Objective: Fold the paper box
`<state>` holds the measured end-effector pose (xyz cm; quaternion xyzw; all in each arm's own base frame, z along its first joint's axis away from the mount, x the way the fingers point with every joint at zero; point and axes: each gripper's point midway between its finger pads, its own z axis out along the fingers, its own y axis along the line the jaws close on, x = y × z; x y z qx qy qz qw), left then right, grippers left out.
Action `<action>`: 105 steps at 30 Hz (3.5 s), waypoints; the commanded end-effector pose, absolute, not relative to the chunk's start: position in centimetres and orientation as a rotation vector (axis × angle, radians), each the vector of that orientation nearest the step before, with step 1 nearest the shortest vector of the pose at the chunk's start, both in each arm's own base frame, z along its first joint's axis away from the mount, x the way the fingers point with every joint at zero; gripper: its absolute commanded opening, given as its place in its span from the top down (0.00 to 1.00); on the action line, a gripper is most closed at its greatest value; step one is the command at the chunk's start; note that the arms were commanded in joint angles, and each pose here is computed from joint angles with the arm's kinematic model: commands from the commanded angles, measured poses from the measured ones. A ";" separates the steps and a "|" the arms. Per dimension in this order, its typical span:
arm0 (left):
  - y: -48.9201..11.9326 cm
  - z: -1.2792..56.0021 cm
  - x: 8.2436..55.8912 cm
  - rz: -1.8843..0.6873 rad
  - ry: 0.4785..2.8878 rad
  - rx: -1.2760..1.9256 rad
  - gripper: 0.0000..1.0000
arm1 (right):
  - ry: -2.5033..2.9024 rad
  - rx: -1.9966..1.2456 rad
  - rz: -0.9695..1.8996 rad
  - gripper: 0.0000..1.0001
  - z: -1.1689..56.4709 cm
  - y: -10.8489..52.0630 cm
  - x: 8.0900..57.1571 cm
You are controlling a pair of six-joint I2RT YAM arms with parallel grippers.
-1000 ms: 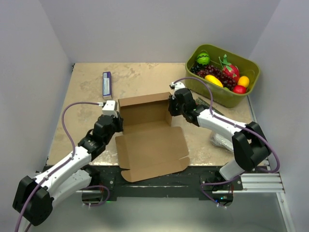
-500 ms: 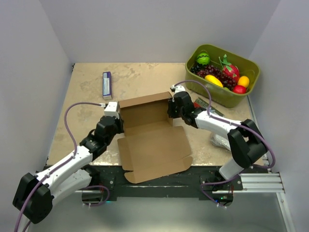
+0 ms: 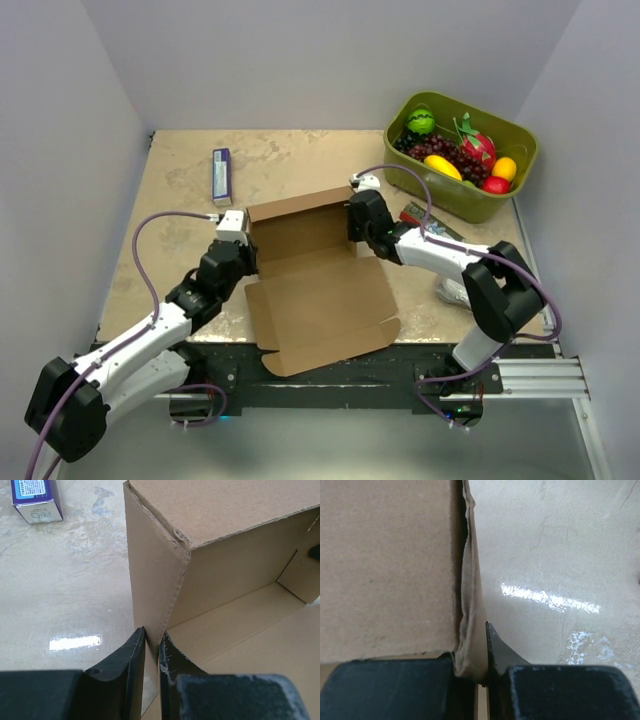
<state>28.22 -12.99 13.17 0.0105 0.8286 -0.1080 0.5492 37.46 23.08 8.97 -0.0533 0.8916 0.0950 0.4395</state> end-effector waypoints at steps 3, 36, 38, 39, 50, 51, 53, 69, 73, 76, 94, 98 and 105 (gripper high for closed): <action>-13.6 15.7 28.9 -0.294 1.880 -0.025 1.00 | 2.235 0.089 -0.053 1.00 7.3 18.5 38.4; -16.9 24.1 30.8 -0.099 1.859 0.666 0.17 | 2.280 -0.244 0.264 0.18 13.3 22.1 34.7; -17.7 23.8 31.2 -0.087 1.854 0.743 0.17 | 2.256 -0.265 0.309 0.16 14.7 22.3 34.0; -18.2 23.6 31.5 -0.076 1.845 0.785 0.17 | 2.257 -0.270 0.322 0.13 14.8 22.2 33.5; -23.0 24.4 32.4 0.033 1.600 1.004 0.15 | 2.179 -0.213 0.352 0.05 18.2 19.2 30.6; -23.1 24.1 32.7 0.057 1.591 1.022 0.15 | 2.169 -0.206 0.359 0.04 18.6 19.0 30.5; -23.8 24.1 32.8 0.078 1.563 1.042 0.14 | 2.135 -0.179 0.379 0.04 19.9 18.5 30.5; -24.3 19.8 37.9 0.339 1.655 1.000 0.42 | 1.989 -0.076 0.409 0.03 25.9 15.1 29.0; -23.7 19.6 39.2 0.386 1.675 0.930 0.55 | 1.986 -0.073 0.409 0.03 26.6 14.8 28.6; -22.3 19.3 40.5 0.395 1.729 0.857 0.67 | 1.980 -0.073 0.420 0.03 27.2 14.8 28.3; -12.9 9.5 43.5 0.046 2.263 0.393 0.87 | 2.007 -0.108 0.477 0.03 27.6 15.8 27.7; -12.7 6.9 41.1 -0.037 2.359 0.351 0.85 | 2.051 -0.085 0.447 0.02 25.9 15.5 28.0; -14.0 4.9 36.4 -0.226 2.467 0.350 0.82 | 2.079 0.014 0.389 0.01 24.7 14.4 29.5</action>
